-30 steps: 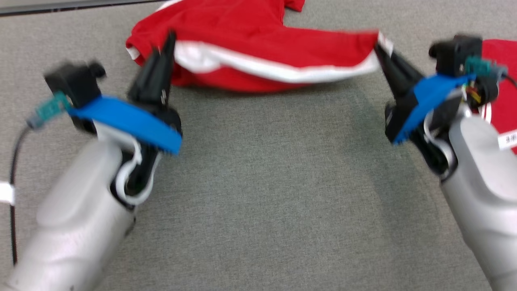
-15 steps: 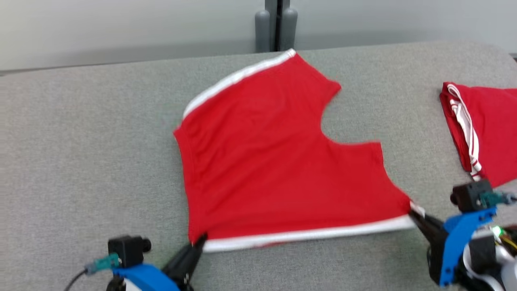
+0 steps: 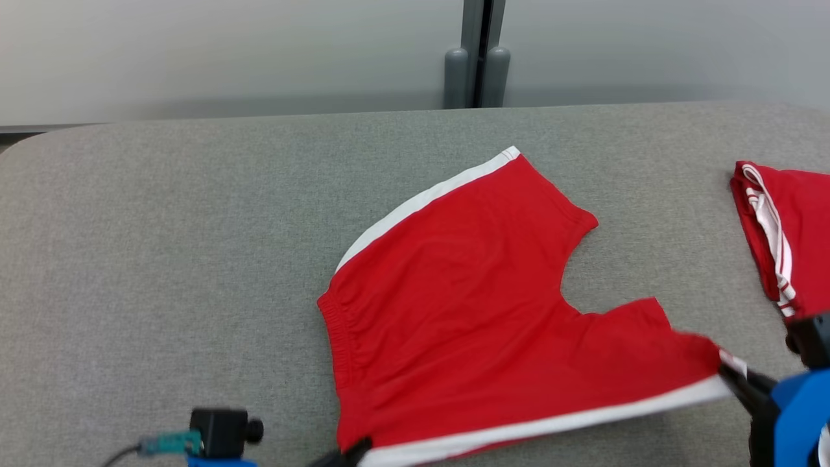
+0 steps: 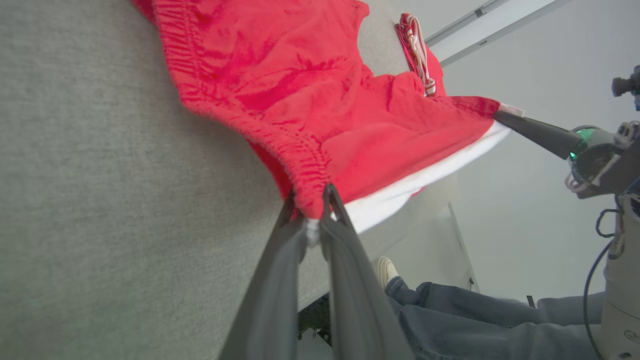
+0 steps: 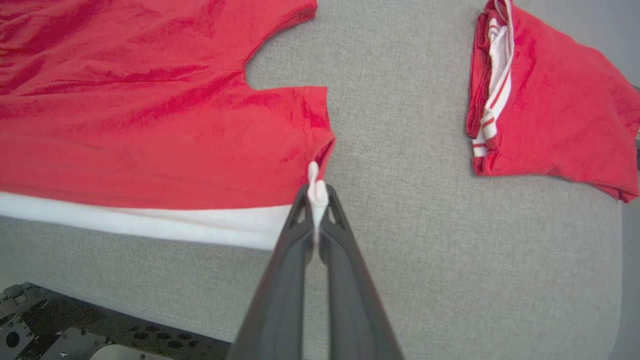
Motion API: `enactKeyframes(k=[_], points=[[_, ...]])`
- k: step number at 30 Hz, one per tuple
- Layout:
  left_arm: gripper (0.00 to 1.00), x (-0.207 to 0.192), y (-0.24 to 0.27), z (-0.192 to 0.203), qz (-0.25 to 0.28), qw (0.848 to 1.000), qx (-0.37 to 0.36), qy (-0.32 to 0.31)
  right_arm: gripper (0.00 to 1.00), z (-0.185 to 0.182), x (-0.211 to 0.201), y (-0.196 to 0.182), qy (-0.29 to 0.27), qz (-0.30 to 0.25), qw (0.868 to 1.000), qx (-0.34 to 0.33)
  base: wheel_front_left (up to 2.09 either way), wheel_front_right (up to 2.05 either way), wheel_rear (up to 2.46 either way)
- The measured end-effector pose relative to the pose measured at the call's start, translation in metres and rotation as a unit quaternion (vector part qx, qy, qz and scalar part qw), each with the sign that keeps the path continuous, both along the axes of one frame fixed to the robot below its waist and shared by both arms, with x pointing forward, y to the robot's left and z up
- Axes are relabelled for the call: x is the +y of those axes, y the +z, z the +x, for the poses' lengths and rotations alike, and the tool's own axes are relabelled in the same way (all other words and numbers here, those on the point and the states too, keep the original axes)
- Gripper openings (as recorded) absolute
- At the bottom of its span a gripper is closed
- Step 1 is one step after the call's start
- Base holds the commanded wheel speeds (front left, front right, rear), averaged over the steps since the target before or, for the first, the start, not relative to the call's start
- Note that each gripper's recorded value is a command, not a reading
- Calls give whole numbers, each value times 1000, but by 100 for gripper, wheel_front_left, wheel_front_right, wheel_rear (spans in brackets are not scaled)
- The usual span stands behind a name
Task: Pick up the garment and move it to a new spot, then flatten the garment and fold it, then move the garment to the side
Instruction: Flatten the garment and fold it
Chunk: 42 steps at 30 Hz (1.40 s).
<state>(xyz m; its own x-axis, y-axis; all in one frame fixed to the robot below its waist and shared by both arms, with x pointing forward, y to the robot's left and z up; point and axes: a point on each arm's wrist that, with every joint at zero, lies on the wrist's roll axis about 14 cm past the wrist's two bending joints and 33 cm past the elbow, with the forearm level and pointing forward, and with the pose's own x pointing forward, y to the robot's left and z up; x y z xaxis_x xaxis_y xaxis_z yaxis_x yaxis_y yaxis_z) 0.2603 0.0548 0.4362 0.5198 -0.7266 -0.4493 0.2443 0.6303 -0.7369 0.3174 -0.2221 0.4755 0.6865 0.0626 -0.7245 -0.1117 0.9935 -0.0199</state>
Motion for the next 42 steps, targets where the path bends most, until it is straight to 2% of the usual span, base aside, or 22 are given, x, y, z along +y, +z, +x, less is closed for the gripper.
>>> enactKeyframes(k=[3,5,6,7,10,11,12,17,25,33,34,35,36,37,42], points=[[0,1,15,22,-15,1000,-11,-1,0,28,8,14,29,-6,999,-25,0,0,0],[0,10,16,47,10,1000,-24,-4,0,58,17,20,61,-8,997,-38,0,0,0],[0,10,16,47,10,1000,-24,-4,0,58,17,20,61,-8,997,-38,0,0,0],[0,13,22,70,4,999,-39,16,0,81,26,24,77,-1,996,-51,0,0,0],[0,15,23,89,3,998,-51,34,0,102,34,25,94,3,994,-60,0,0,0],[0,17,22,108,-1,997,-58,57,0,125,40,28,105,3,992,-75,0,0,0],[0,17,22,108,-1,997,-58,57,0,125,40,28,105,3,992,-75,0,0,0],[0,16,17,145,-20,992,-70,108,0,178,49,22,112,6,989,-97,0,0,0],[0,28,-19,177,-13,983,-47,177,0,244,76,-6,120,21,986,-114,0,0,0],[0,35,-38,187,-14,979,-33,199,0,270,93,-31,123,33,986,-108,0,0,0],[5,35,-40,187,-18,979,-29,203,0,272,96,-34,124,36,986,-107,0,0,0],[31,35,-41,188,-19,978,-30,207,39,273,98,-37,125,39,986,-105,0,0,0],[49,37,-42,190,-21,977,-31,212,100,275,103,-42,127,43,986,-103,0,0,0],[100,37,-42,191,-22,976,-30,213,100,276,105,-44,129,44,985,-103,0,0,0],[100,40,-46,191,-20,975,-26,221,100,276,112,-47,133,55,984,-104,0,0,0]])
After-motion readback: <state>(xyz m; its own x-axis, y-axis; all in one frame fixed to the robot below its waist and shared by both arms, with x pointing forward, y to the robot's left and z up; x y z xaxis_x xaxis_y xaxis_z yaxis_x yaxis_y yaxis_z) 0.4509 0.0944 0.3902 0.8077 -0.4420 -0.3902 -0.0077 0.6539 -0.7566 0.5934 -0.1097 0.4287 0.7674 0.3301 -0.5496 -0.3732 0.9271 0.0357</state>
